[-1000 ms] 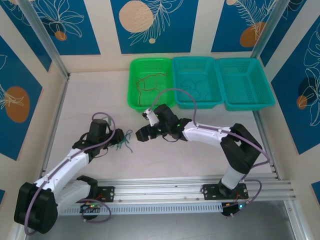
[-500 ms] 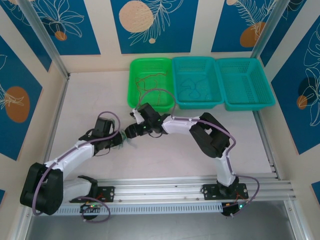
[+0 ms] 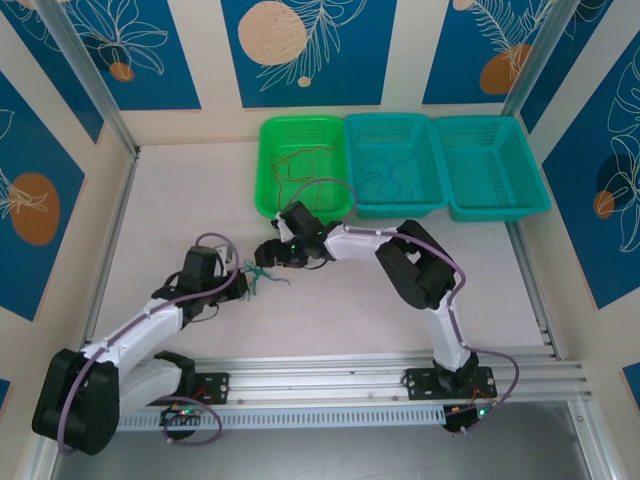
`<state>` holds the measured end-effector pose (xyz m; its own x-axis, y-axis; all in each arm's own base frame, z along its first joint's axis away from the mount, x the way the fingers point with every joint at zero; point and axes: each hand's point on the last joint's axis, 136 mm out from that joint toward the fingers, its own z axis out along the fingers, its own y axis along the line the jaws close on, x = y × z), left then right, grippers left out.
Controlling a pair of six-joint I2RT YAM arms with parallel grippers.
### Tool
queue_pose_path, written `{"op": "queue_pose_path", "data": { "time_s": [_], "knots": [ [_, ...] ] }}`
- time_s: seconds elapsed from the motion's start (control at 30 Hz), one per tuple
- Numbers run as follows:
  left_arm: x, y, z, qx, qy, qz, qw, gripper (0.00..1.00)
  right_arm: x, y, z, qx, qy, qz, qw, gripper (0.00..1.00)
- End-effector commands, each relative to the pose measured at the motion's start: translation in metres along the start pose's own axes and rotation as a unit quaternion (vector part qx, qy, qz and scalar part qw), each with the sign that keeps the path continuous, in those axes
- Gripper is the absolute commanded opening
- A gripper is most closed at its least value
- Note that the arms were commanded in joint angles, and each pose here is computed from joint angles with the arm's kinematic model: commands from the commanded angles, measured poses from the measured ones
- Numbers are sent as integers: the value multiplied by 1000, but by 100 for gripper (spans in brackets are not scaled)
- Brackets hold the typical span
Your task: Untangle the cables
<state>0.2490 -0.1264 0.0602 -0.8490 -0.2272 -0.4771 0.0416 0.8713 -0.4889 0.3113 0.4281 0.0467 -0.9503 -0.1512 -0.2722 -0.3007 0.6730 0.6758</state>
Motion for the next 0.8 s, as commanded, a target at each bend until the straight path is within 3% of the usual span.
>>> {"op": "queue_pose_path", "data": {
  "time_s": [0.0, 0.17, 0.37, 0.47, 0.5, 0.63, 0.77],
  "knots": [
    [1, -15, 0, 48, 5, 20, 999, 0, -4, 32, -29, -73, -5, 15, 997, 75],
    [7, -28, 3, 65, 25, 52, 996, 0, -4, 29, -41, -67, -12, 30, 997, 75],
    [6, -33, 3, 64, 18, 74, 995, 0, -1, 13, -29, -53, 4, 56, 997, 61],
    [5, -34, 2, 64, 14, 77, 995, 0, -1, 13, -27, -46, 3, 54, 997, 61],
    [5, -34, 2, 65, 13, 78, 995, 0, -1, 12, -26, -45, 3, 53, 998, 58],
    [4, -36, 1, 69, 10, 82, 994, 0, -5, 10, -23, -46, -1, 56, 997, 28],
    [1, -36, -3, 67, 2, 87, 994, 0, -8, 5, -24, -34, -9, 57, 998, 24]
  ]
}}
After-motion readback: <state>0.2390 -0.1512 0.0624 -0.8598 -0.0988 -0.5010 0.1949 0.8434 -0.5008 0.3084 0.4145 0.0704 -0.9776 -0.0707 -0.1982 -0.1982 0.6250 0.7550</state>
